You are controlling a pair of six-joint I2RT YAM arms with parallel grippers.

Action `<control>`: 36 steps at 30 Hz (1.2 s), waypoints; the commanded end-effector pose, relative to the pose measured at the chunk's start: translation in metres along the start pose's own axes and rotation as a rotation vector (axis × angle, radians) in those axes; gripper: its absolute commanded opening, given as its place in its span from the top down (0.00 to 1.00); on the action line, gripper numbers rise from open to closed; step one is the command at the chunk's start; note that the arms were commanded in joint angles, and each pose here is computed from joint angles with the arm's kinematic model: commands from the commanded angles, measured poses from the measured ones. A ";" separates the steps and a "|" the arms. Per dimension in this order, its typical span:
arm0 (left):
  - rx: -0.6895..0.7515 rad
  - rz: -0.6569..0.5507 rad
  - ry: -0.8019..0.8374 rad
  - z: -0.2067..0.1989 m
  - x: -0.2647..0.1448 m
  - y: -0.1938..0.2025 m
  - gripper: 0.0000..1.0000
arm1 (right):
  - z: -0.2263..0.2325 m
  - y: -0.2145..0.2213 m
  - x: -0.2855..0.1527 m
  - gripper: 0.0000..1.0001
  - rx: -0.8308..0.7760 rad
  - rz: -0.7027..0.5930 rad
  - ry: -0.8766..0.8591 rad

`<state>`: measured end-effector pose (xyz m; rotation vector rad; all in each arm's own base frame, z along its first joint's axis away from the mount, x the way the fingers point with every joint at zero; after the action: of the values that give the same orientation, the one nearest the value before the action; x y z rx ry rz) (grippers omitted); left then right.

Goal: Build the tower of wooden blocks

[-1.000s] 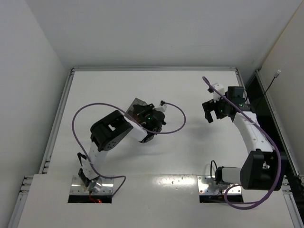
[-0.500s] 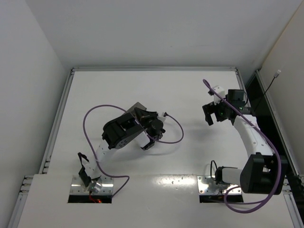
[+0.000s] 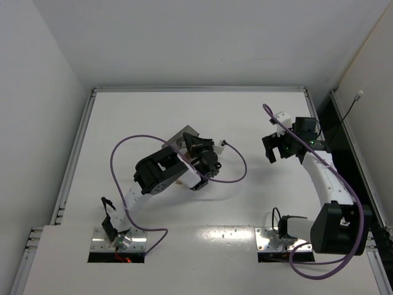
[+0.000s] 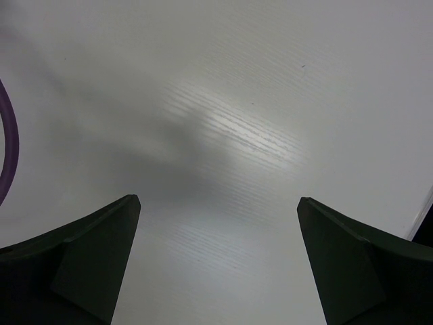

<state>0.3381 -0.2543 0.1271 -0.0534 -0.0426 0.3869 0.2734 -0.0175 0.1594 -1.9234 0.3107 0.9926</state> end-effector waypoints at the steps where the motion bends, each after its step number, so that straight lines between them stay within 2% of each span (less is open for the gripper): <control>1: -0.512 -0.015 -0.132 0.032 -0.010 0.008 1.00 | -0.004 -0.004 -0.003 0.00 -0.007 -0.033 0.031; 2: -0.492 -0.013 -0.135 0.032 -0.009 0.006 1.00 | -0.004 -0.004 -0.003 0.00 -0.007 -0.033 0.031; 3: -0.590 -0.011 -0.126 0.036 -0.009 0.006 1.00 | -0.004 -0.004 -0.003 0.00 -0.007 -0.028 0.038; 4: -0.484 -0.022 -0.103 0.034 -0.009 0.006 1.00 | -0.004 -0.004 -0.003 0.00 -0.007 -0.028 0.039; 5: -0.559 -0.023 -0.117 0.036 -0.009 0.008 1.00 | -0.004 -0.004 -0.003 0.00 -0.007 -0.028 0.039; 6: -0.482 -0.033 -0.141 0.034 -0.010 0.009 1.00 | -0.004 -0.004 -0.003 0.00 -0.007 -0.028 0.039; 9: -0.426 -0.025 -0.132 0.021 -0.007 0.014 1.00 | -0.004 -0.004 -0.003 0.00 -0.007 -0.033 0.031; 10: -0.481 0.007 -0.126 0.027 -0.008 0.017 1.00 | -0.004 -0.004 -0.003 0.00 -0.007 -0.033 0.031; 13: -0.424 0.003 -0.119 0.018 -0.009 0.019 1.00 | -0.004 -0.004 -0.003 0.00 -0.007 -0.033 0.031; 14: -0.474 0.002 -0.123 0.022 -0.009 0.019 1.00 | -0.004 -0.004 -0.003 0.00 -0.007 -0.033 0.031; 17: -0.462 0.025 -0.124 0.028 -0.006 0.023 1.00 | -0.002 -0.004 -0.001 0.00 0.004 -0.033 0.017; 18: -0.501 0.023 -0.124 0.031 -0.006 0.022 1.00 | -0.002 -0.004 -0.001 0.00 0.004 -0.033 0.017; 20: -0.472 -0.002 -0.136 0.033 -0.006 0.021 1.00 | -0.004 -0.007 -0.003 0.00 0.010 -0.041 0.023; 22: -0.532 0.026 -0.126 0.040 -0.006 0.023 1.00 | -0.006 -0.009 -0.002 0.00 0.010 -0.041 0.023; 24: -0.496 0.006 -0.134 0.035 -0.006 0.022 1.00 | -0.005 -0.010 -0.001 0.00 0.010 -0.047 0.016; 26: -0.561 0.039 -0.127 0.041 -0.006 0.021 1.00 | -0.007 -0.012 0.000 0.00 0.010 -0.047 0.016; 29: -0.556 0.057 -0.128 0.045 -0.006 0.022 1.00 | -0.006 -0.012 -0.001 0.00 0.021 -0.047 0.016; 30: -0.611 0.109 -0.115 0.053 -0.007 0.022 1.00 | -0.006 -0.012 -0.001 0.00 0.021 -0.047 0.016; 31: -0.597 0.130 -0.107 0.055 -0.004 0.023 1.00 | -0.008 -0.015 -0.002 0.00 0.019 -0.054 0.021; 33: -0.658 0.135 -0.106 0.066 -0.004 0.023 1.00 | -0.007 -0.012 0.000 0.00 0.023 -0.040 0.010; 34: -0.616 0.134 -0.092 0.075 -0.004 0.022 1.00 | -0.007 -0.012 0.000 0.00 0.023 -0.040 0.010; 36: -0.683 0.152 -0.086 0.078 -0.004 0.022 1.00 | -0.007 -0.012 0.000 0.00 0.023 -0.040 0.010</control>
<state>0.3287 -0.2434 0.1446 -0.2022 -0.0776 0.4844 0.2724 -0.0174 0.1538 -1.9012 0.3330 1.0043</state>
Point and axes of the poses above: each gripper's point midway between its finger pads, its own x axis out along the fingers, its own z axis along the line the jaws close on, y = z × x, the point moved 6 cm from there along -x, back along the fingers, and after that the axes turned 11 degrees about -x, right-handed, at the moved point
